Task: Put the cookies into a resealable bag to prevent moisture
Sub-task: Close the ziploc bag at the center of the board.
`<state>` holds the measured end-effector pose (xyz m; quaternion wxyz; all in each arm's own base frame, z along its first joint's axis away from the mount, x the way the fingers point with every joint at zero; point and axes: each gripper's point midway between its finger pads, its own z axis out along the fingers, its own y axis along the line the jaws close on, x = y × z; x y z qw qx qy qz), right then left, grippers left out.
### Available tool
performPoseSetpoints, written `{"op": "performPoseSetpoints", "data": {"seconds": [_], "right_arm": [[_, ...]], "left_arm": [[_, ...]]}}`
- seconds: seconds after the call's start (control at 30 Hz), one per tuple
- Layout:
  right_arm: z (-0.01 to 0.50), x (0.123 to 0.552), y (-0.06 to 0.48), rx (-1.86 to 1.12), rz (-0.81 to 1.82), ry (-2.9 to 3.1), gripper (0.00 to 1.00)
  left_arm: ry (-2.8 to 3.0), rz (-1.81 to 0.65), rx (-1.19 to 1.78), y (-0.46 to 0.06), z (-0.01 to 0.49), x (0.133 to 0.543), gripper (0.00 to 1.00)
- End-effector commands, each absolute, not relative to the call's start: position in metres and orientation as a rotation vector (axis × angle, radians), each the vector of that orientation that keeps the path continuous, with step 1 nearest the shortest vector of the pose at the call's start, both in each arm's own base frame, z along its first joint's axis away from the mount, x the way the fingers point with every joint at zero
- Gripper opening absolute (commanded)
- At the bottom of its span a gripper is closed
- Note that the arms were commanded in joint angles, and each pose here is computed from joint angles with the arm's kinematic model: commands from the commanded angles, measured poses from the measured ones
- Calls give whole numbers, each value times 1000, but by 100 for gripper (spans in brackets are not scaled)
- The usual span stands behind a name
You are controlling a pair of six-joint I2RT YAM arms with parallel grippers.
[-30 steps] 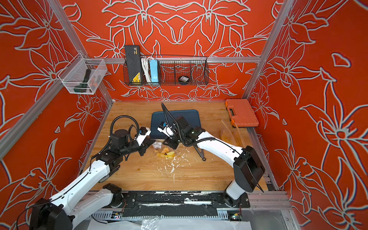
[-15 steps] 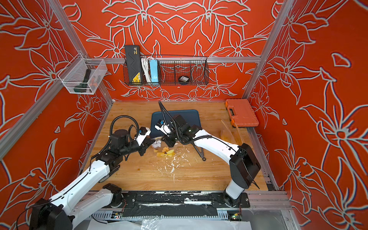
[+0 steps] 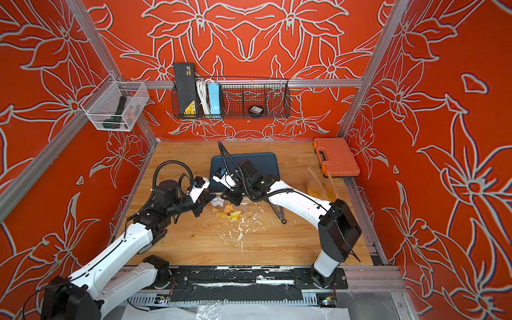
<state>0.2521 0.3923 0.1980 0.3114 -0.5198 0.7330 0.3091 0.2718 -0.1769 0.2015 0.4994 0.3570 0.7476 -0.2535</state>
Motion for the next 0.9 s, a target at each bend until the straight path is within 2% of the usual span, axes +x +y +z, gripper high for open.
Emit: {"op": "performPoseSetpoints", "data": {"seconds": [0.0,0.03,0.07,0.1,0.13,0.17,0.2,0.27,0.3,0.33,0.37,0.4,0.43,0.47,0.53,0.6,0.63,0.67,0.73,0.8,0.83,0.87], "right_arm": [[210,251,403,-1406,846,1878,0],[211,250,404,-1409,850,1873,8],[211,252,405,-1402,849,1869,25],[212,252,406,-1401,851,1865,27],[211,251,407,-1406,855,1868,8],[210,251,407,-1416,859,1872,0],[211,250,409,-1427,866,1868,0],[211,251,410,-1419,863,1862,24],[211,252,411,-1414,864,1861,20],[212,251,411,-1419,867,1860,4],[213,250,413,-1430,877,1854,0],[213,249,413,-1436,881,1853,4],[215,249,414,-1436,887,1844,22],[216,249,415,-1430,890,1841,29],[215,249,415,-1435,892,1847,0],[215,246,415,-1460,906,1840,0],[215,247,415,-1452,895,1838,18],[215,248,414,-1439,888,1834,28],[216,249,412,-1433,877,1836,0],[214,247,411,-1452,869,1844,1],[212,250,408,-1441,844,1857,20],[210,253,405,-1423,819,1863,29]], "left_arm": [[1766,-611,886,-178,208,270,0],[1766,-611,885,-178,208,270,0],[1764,-610,886,-178,209,270,0],[1765,-610,886,-178,208,270,0],[1765,-610,886,-178,208,270,0],[1764,-610,886,-178,208,270,0],[1764,-609,886,-178,209,270,0],[1765,-613,886,-179,208,270,0],[1765,-613,886,-178,208,270,0],[1765,-613,887,-179,208,270,0],[1765,-613,887,-179,208,270,0],[1766,-614,886,-179,208,270,0],[1765,-614,887,-179,208,270,0],[1766,-614,887,-179,208,270,0],[1765,-613,886,-179,208,270,0],[1766,-611,885,-178,208,270,0],[1767,-610,885,-178,208,270,0],[1769,-610,884,-178,207,271,0],[1770,-609,884,-178,207,271,0],[1771,-603,880,-177,207,271,0],[1773,-600,878,-177,207,272,0],[1774,-596,877,-177,207,272,0]]}}
